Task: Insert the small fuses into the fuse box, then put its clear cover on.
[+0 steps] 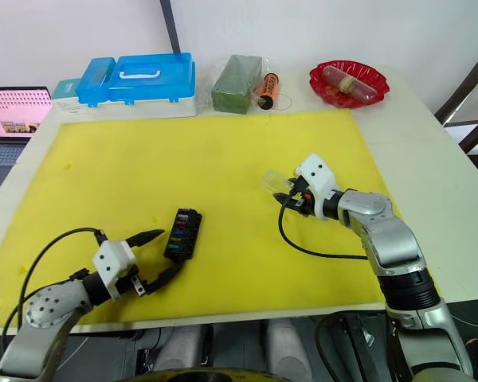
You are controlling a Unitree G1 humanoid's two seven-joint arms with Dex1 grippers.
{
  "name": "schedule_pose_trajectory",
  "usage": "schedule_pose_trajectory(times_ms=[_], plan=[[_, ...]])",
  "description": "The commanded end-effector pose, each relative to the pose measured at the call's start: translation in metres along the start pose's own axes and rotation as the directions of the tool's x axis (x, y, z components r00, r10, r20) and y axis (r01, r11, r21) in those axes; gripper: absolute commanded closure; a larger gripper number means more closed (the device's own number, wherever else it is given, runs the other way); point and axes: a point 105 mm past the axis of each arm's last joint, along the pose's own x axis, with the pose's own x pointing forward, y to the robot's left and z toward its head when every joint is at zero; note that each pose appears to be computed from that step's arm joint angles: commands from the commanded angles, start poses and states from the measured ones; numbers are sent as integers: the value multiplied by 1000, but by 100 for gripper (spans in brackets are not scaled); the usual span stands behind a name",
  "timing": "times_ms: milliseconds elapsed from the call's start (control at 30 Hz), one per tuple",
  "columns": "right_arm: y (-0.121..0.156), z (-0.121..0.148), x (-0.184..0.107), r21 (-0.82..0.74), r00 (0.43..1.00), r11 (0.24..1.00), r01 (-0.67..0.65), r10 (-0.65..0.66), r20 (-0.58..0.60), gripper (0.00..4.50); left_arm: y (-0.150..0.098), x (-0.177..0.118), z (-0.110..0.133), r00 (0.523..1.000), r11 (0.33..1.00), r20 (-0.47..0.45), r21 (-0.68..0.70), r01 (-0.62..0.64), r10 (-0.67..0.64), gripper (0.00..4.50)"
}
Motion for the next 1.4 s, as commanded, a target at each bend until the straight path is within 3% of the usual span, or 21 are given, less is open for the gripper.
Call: schedule_pose_trajectory(times_ms=[33, 167, 267, 367, 733, 1000, 1100, 1200, 1400], plan=[[-1, 19, -4, -60, 999, 998, 6, -2, 54, 260, 34, -19, -3, 993, 993, -33, 23, -114, 115, 0], [-2, 20, -3, -69, 998, 998, 1, 3, 55, 260, 39, -23, 2, 996, 996, -15, 19, -87, 87, 0], [-2, 22, -3, -71, 998, 997, -3, 7, 57, 260, 19, -21, 15, 999, 999, 45, -40, 27, -26, 0], [-1, 21, -3, -75, 999, 997, -11, 15, 51, 260, 7, -19, 19, 996, 996, 48, -43, 76, -74, 0], [-3, 24, -3, -90, 999, 996, -3, 8, 50, 260, 11, 28, 9, 998, 998, 39, -51, -43, 45, 0], [-4, 27, -2, -95, 999, 995, 5, 0, 53, 260, 11, 32, -1, 998, 992, -14, -103, -67, 66, 0], [-4, 27, -2, -94, 999, 996, 6, -1, 54, 260, 14, 28, -2, 997, 993, -34, -95, -67, 64, 63], [-5, 26, -2, -90, 998, 996, 12, -7, 56, 260, 19, 27, -2, 997, 994, -39, -83, -76, 73, 167], [-7, 25, -6, -92, 999, 996, 17, -12, 52, 260, 22, 31, 7, 999, 998, -11, -54, -32, 31, 173]])
